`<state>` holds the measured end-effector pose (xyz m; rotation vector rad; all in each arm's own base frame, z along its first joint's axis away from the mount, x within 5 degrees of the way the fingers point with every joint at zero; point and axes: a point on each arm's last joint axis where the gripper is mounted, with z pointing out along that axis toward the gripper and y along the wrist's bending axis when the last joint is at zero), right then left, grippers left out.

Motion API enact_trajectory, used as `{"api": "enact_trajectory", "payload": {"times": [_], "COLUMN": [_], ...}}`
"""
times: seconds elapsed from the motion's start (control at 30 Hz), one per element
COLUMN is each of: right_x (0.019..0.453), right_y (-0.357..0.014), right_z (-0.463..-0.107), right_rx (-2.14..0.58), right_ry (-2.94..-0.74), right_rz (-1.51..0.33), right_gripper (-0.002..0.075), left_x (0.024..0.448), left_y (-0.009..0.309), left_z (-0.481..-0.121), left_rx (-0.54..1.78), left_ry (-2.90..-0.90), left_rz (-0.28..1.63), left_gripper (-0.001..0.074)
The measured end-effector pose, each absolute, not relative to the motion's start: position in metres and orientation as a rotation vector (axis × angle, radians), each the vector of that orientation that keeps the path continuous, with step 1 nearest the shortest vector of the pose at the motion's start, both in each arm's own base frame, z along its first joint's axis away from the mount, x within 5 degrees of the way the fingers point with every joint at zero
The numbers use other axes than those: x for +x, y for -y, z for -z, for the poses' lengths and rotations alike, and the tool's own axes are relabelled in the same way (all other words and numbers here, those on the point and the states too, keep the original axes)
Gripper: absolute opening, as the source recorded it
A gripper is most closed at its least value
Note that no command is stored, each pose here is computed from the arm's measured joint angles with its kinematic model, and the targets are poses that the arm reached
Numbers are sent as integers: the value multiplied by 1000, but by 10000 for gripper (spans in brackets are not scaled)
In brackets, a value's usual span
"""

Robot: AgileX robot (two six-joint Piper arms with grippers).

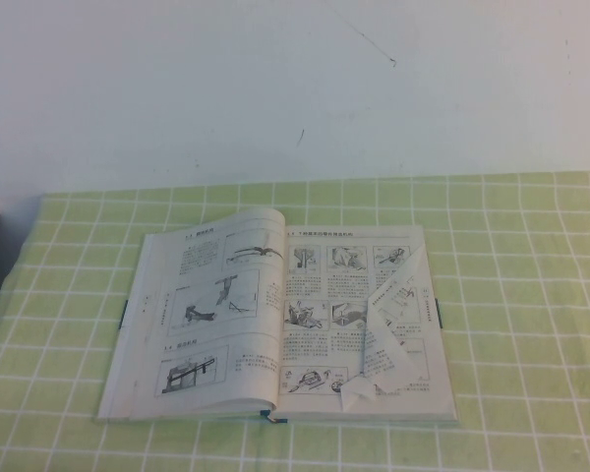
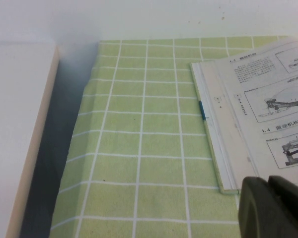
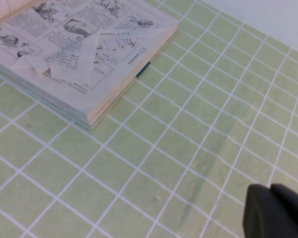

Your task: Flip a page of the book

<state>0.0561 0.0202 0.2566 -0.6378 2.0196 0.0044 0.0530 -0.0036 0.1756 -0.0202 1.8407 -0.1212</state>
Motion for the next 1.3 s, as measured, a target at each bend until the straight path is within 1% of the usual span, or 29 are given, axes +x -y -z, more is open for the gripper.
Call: {"api": "enact_trajectory", "payload": {"times": [1.3], "right_x": [56], "right_y": [-21], "right_z": [-256], "right_rx": [-632], "right_ry": [-2022], "right_rz": [-21], "right_gripper": [-3], "left_x": [53], "left_y": [4], "left_z": [-175], "left_rx": [-33], "left_ry": [-1847], "left_rz": [140], "left_gripper": [-4]}}
